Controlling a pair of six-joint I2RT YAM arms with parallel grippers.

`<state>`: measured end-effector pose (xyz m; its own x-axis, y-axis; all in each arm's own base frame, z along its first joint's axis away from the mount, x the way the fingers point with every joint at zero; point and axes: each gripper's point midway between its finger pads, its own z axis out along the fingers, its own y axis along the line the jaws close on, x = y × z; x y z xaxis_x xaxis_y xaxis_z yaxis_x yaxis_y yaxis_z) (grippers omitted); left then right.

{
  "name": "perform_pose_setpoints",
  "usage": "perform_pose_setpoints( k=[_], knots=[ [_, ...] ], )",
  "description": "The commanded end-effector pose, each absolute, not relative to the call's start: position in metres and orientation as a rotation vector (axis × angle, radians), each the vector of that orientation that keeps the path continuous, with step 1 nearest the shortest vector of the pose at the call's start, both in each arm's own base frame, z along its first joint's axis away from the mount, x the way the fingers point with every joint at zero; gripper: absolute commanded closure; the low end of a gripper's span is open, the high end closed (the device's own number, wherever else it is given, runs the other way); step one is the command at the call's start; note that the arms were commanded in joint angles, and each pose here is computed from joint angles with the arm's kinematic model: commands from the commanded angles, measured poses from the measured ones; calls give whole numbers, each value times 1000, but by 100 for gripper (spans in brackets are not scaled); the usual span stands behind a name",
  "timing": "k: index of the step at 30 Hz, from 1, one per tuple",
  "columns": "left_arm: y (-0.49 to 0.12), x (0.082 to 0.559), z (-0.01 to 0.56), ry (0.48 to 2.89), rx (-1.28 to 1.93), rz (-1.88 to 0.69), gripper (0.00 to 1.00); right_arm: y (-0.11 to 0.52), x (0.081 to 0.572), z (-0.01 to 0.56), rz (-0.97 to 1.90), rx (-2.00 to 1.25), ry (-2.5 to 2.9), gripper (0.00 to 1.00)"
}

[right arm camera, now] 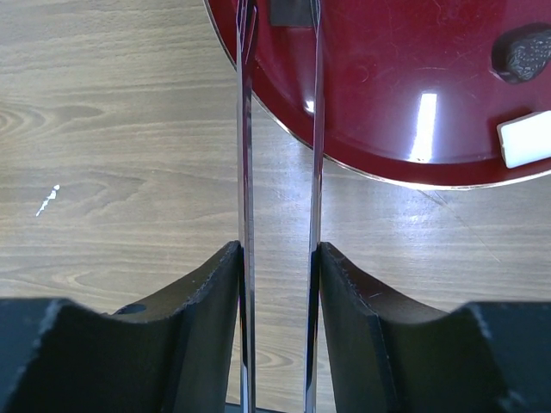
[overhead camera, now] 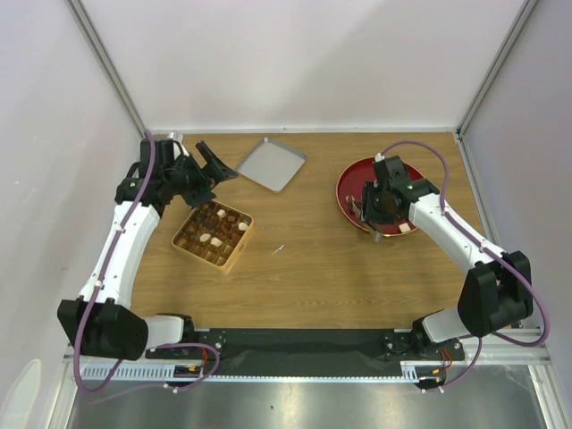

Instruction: Pack the chocolate

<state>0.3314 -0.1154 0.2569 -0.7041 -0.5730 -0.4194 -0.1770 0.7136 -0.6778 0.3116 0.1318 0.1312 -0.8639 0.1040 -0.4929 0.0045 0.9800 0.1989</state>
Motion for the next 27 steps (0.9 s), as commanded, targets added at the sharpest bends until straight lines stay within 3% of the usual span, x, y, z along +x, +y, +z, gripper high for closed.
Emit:
perform_pose_setpoints(
  k=[1,13,18,22,27],
  knots=[
    [-119,340,280,2222,-555,-870,0,132,322,141,262,90,2548,55],
    [-117,343,281,2223,-560,-859,0,122,330,135,172,125,2562,57],
    [-117,345,286,2218,-564,-856,0,123,336,153,176,124,2526,72],
    [-116,345,289,2237,-595,-849,0,127,349,204,206,93,2446,85],
    [-113,345,305,2226,-612,-828,0,149,342,242,344,20,2414,86]
  ],
)
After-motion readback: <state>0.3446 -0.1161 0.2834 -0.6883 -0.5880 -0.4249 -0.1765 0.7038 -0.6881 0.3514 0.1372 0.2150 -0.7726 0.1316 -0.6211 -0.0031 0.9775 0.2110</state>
